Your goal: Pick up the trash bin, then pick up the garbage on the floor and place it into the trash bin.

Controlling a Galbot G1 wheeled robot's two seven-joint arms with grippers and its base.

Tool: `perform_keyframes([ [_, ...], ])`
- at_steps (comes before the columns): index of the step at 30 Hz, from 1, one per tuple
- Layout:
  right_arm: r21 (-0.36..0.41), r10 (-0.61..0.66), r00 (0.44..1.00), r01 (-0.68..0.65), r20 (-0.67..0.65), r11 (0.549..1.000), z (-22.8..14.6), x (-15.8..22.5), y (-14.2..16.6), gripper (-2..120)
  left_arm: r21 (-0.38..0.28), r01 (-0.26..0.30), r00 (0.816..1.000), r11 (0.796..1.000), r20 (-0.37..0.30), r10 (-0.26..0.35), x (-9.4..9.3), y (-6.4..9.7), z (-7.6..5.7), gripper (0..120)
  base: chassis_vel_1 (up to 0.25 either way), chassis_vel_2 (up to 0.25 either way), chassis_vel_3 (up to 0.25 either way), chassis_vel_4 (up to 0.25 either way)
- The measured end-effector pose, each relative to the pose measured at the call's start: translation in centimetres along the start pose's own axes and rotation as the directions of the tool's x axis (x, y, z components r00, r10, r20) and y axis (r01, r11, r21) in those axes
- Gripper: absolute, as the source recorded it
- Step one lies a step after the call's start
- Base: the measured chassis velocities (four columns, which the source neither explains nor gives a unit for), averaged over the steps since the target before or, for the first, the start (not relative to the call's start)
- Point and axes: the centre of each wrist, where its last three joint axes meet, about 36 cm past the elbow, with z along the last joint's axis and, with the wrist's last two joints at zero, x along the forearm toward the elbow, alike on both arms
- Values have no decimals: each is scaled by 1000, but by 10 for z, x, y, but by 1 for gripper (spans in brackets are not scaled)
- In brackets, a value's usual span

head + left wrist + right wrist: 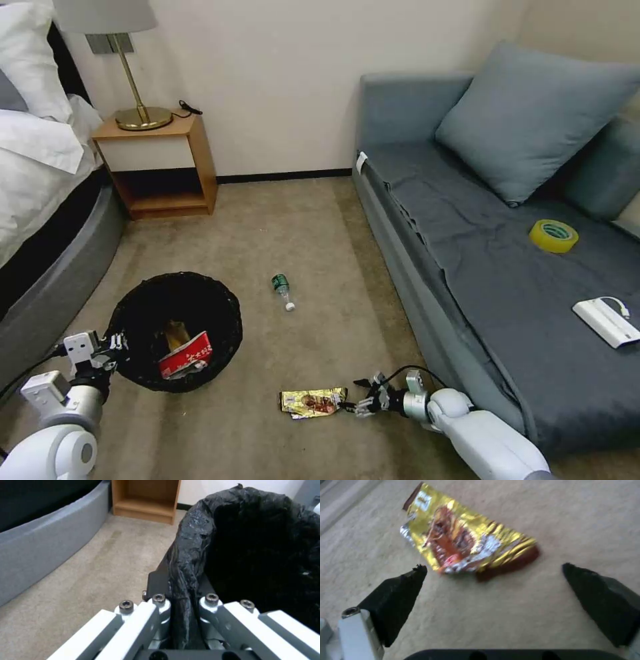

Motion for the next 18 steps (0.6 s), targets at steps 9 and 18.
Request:
perform_keyframes([
  [9, -4, -39, 999, 39, 12, 999, 2, -20, 15, 100, -5, -1, 1000, 1000, 4, 1, -1, 1, -1, 5, 0, 0, 0, 0],
  [18, -6, -44, 999, 44, 20, 999, -3, -37, 22, 100, -4, 5, 1000, 1000, 5, -5, -1, 3, 1, 5, 0, 0, 0, 0],
])
